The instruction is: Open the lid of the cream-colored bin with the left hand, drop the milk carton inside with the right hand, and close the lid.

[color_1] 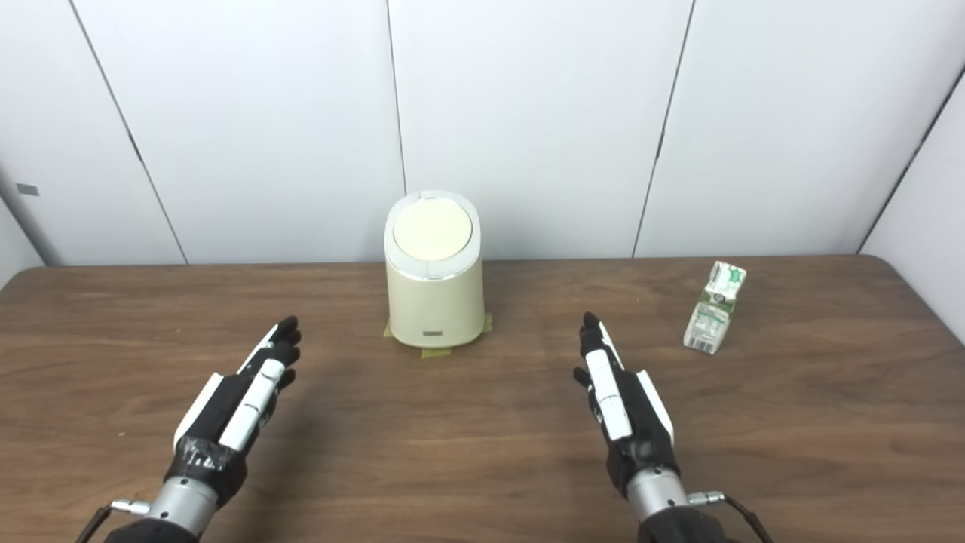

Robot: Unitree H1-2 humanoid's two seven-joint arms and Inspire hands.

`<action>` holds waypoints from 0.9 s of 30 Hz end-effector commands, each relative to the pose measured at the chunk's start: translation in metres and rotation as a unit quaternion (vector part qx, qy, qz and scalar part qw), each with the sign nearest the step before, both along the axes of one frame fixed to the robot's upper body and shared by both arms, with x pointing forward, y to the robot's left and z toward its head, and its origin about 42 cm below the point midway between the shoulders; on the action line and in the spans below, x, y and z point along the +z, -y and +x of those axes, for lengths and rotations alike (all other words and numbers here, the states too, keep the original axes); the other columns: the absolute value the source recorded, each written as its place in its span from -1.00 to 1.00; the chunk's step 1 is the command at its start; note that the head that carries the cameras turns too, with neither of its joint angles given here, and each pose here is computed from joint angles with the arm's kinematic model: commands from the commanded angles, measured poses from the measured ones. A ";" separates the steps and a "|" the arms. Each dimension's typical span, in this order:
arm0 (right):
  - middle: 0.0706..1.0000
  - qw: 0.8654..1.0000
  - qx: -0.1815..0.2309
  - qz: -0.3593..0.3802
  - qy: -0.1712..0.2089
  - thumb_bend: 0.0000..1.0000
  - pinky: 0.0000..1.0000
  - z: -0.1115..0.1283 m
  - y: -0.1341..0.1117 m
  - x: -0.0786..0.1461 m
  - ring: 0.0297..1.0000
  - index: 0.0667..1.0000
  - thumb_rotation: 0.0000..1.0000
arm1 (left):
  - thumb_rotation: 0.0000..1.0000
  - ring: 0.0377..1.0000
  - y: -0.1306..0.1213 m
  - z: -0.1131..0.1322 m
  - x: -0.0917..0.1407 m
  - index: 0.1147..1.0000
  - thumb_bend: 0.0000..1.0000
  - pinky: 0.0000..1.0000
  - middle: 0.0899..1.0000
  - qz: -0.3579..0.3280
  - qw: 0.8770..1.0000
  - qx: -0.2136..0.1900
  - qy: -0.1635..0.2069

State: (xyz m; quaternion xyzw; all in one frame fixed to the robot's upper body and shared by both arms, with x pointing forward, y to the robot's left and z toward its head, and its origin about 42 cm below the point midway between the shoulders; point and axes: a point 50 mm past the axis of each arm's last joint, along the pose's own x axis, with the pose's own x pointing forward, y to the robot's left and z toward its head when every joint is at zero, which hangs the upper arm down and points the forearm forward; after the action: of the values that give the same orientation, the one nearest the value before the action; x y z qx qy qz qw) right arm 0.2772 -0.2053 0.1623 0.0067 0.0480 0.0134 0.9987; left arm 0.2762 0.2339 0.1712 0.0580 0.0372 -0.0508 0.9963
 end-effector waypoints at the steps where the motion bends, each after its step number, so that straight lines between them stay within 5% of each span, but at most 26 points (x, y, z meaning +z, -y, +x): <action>1: 1.00 0.998 0.002 0.019 0.053 0.29 0.93 0.007 -0.001 0.013 1.00 1.00 1.00 | 0.89 1.00 0.001 0.004 0.004 1.00 0.16 1.00 1.00 -0.015 1.000 0.010 0.025; 8: 1.00 0.997 -0.001 0.050 0.054 0.26 1.00 0.005 0.002 0.002 1.00 1.00 1.00 | 0.96 1.00 -0.001 0.000 -0.008 1.00 0.12 1.00 1.00 -0.025 0.999 0.025 0.031; 16: 1.00 0.997 -0.007 0.041 0.064 0.26 0.98 -0.004 0.003 -0.011 1.00 1.00 1.00 | 0.75 1.00 -0.002 -0.011 -0.018 1.00 0.23 1.00 1.00 -0.007 0.999 0.020 0.041; 27: 1.00 0.997 -0.008 0.021 0.068 0.23 0.94 -0.011 0.007 -0.024 1.00 1.00 1.00 | 0.76 1.00 0.003 -0.016 -0.024 1.00 0.03 1.00 1.00 0.006 0.999 0.018 0.048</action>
State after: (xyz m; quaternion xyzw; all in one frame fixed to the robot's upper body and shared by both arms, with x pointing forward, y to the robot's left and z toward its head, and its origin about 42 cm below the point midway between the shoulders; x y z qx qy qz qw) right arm 0.2625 -0.2121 0.1281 0.0266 0.0136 0.0048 0.9995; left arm 0.2624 0.2319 0.1402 0.0577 0.0181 -0.0308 0.9977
